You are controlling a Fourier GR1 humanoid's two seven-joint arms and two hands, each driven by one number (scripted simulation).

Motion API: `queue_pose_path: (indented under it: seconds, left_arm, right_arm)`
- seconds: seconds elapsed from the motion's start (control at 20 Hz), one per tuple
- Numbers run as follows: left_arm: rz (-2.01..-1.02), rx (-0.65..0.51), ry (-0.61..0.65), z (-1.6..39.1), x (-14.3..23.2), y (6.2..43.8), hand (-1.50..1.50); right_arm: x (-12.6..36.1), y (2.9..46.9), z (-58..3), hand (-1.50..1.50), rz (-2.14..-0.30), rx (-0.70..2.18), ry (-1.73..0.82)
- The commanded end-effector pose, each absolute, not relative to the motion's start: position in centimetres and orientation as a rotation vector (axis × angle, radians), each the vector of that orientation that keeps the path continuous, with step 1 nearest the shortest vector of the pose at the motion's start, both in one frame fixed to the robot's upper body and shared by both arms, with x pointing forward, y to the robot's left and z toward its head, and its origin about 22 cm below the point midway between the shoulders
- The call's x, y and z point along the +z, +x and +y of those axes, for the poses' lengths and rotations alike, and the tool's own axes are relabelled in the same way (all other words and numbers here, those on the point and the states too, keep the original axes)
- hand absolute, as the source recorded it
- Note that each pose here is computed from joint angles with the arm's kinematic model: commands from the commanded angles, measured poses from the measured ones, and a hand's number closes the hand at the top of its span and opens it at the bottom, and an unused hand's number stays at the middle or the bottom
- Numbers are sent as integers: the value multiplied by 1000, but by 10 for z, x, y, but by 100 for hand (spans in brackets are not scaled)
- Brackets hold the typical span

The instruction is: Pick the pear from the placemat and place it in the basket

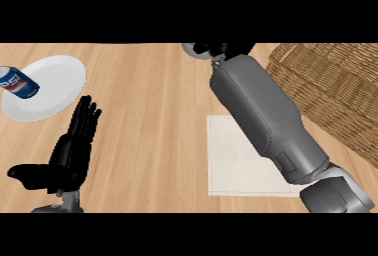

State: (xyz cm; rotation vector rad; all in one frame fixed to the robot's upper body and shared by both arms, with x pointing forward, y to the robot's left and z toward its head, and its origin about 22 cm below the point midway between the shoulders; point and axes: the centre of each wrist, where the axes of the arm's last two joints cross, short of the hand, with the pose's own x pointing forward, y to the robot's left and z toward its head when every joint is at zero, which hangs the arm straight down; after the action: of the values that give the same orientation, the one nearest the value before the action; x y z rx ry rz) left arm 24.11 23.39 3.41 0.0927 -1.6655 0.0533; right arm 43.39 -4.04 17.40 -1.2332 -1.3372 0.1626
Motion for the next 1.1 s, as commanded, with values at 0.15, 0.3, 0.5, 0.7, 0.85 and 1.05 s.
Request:
queue_pose_path:
  seconds: [0.15, 0.3, 0.5, 0.7, 0.85, 1.05]
  left_arm:
    - [-1671, 61, 129, 260, 31, 237, 0]
    - [-1665, 80, 121, 245, 23, 244, 0]
    - [-1668, 83, 117, 246, 33, 250, 0]
    - [-1663, 75, 106, 245, 37, 243, 0]
    - [-1671, 76, 113, 231, 21, 235, 0]
    - [-1676, 70, 108, 237, 32, 232, 0]
  right_arm:
    - [208, 441, -69, 150, -1123, 77, -1359]
    - [185, 443, -87, 150, -1054, 113, -1430]
    - [195, 440, -128, 150, -1039, 98, -1446]
    - [187, 421, -155, 150, -1073, 51, -1451]
    - [172, 416, -179, 150, -1034, 25, -1461]
    - [166, 408, -217, 150, -1000, 35, -1492]
